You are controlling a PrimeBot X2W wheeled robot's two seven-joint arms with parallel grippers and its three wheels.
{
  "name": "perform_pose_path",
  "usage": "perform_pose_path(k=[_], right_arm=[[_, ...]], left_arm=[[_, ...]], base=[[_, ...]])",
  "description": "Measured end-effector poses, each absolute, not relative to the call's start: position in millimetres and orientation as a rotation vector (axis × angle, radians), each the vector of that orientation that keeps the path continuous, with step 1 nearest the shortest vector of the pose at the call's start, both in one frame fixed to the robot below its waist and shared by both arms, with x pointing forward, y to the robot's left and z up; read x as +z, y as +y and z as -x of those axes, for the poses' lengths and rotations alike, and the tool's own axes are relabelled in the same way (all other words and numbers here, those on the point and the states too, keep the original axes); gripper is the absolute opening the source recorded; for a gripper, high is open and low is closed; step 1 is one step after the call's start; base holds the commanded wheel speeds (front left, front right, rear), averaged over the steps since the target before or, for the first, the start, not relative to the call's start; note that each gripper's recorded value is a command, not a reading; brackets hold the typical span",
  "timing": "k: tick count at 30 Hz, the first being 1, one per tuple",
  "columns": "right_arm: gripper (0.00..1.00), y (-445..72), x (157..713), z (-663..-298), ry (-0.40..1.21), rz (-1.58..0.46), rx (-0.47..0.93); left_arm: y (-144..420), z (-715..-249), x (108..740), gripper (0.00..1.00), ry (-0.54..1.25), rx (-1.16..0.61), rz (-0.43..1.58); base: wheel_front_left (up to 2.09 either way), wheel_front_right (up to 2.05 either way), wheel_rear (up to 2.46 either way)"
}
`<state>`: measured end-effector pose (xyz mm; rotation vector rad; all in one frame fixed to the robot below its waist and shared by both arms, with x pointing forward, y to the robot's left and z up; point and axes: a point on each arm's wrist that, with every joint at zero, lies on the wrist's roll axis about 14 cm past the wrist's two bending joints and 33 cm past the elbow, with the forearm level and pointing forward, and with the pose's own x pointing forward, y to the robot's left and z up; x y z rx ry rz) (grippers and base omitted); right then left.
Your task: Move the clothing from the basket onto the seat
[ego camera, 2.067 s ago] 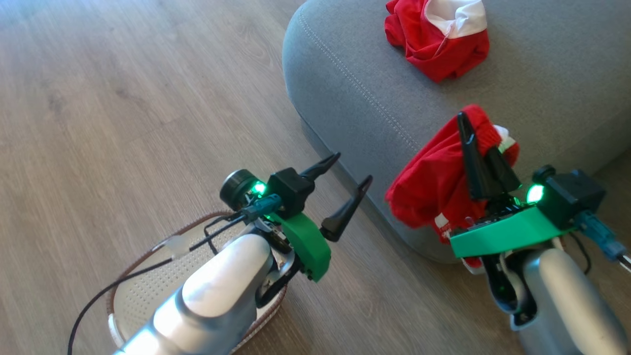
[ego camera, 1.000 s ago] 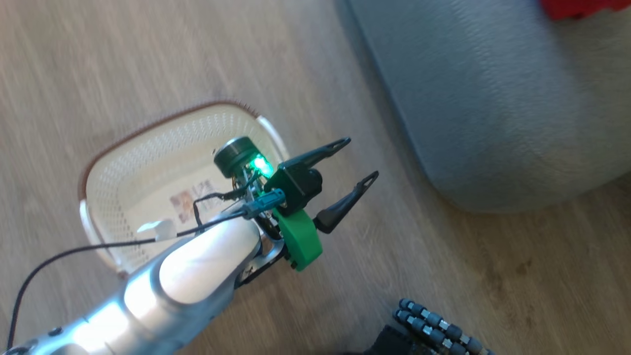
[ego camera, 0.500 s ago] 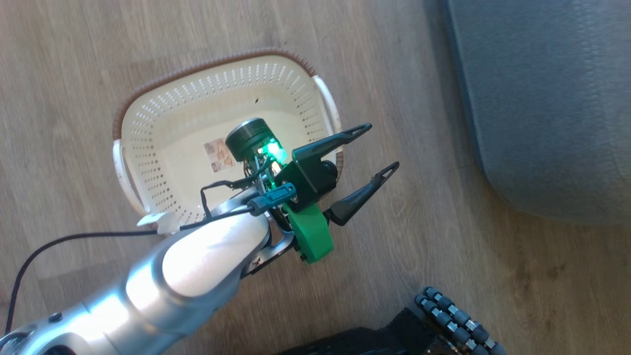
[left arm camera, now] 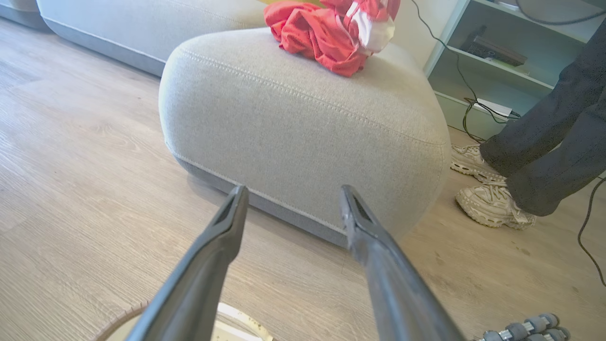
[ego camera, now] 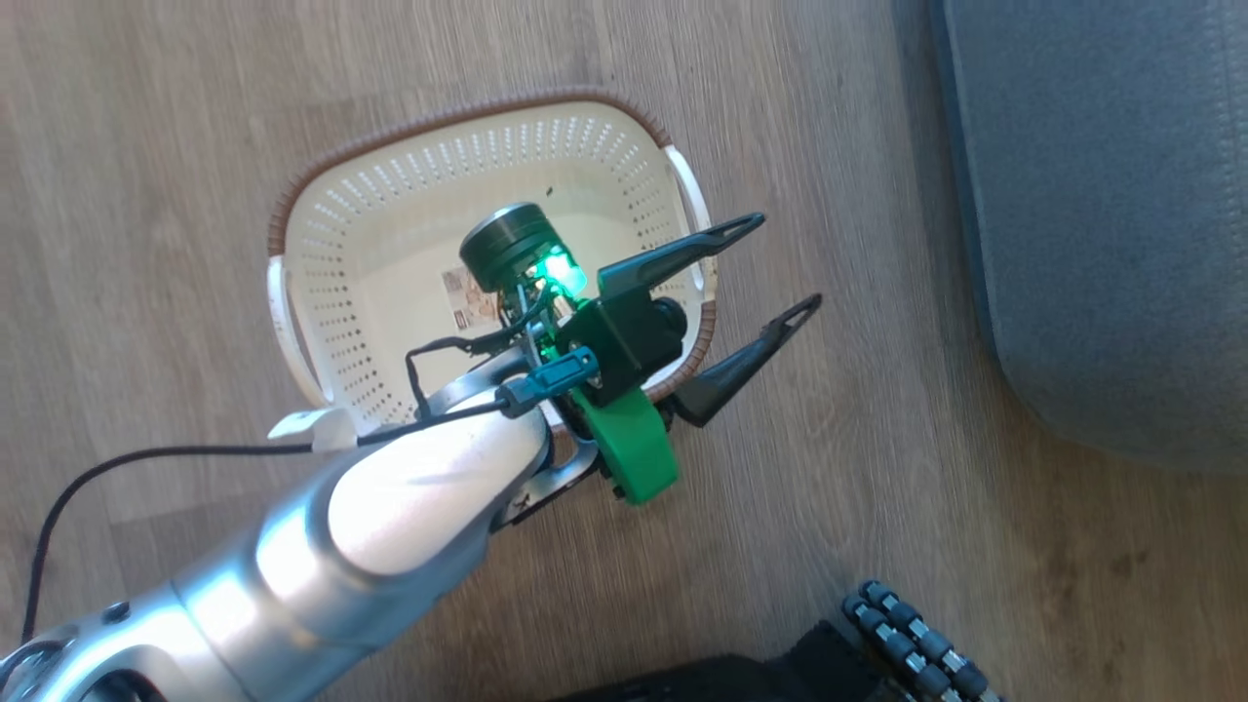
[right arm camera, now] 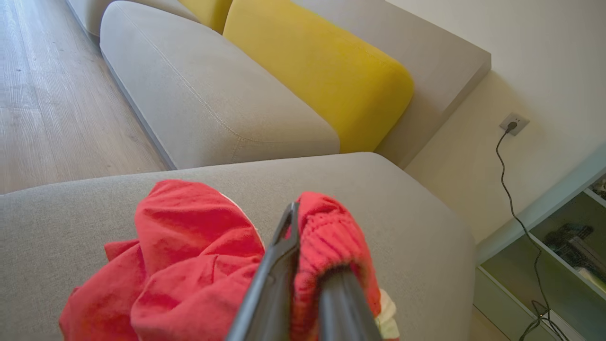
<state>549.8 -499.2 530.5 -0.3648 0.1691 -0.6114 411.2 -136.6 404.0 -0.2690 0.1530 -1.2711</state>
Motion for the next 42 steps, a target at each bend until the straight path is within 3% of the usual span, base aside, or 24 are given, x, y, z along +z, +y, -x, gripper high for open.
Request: perform_pose_path(k=[1,11,23,36,42], right_arm=[[1.00,-498.8,528.1,-546.8,0.171,0.359,-0.609],[1.00,-481.6,499.4,-519.0,0.281,0.290,-0.523],[1.00,-408.9,463.1,-484.7,0.408,0.252,-0.286],[1.00,-376.4,442.1,-431.2,0.392,0.163,-0.207],[1.00,-322.8,420.3,-410.9,0.376,0.077,-0.110]], left_arm=[[-137.1,-411.7,409.6,1.00,0.140,-1.270,0.270],[-137.8,-405.3,456.5,1.00,0.050,-1.256,0.242],[-126.6,-378.2,500.4,1.00,-0.003,-1.197,0.206],[-96.6,-362.5,525.4,1.00,-0.040,-1.068,0.186],[-79.9,-363.0,528.9,1.00,-0.049,-0.994,0.183]], base=[[0.00,0.00,0.00],[0.00,0.00,0.00],[0.00,0.00,0.00],[0.00,0.00,0.00],[0.00,0.00,0.00]])
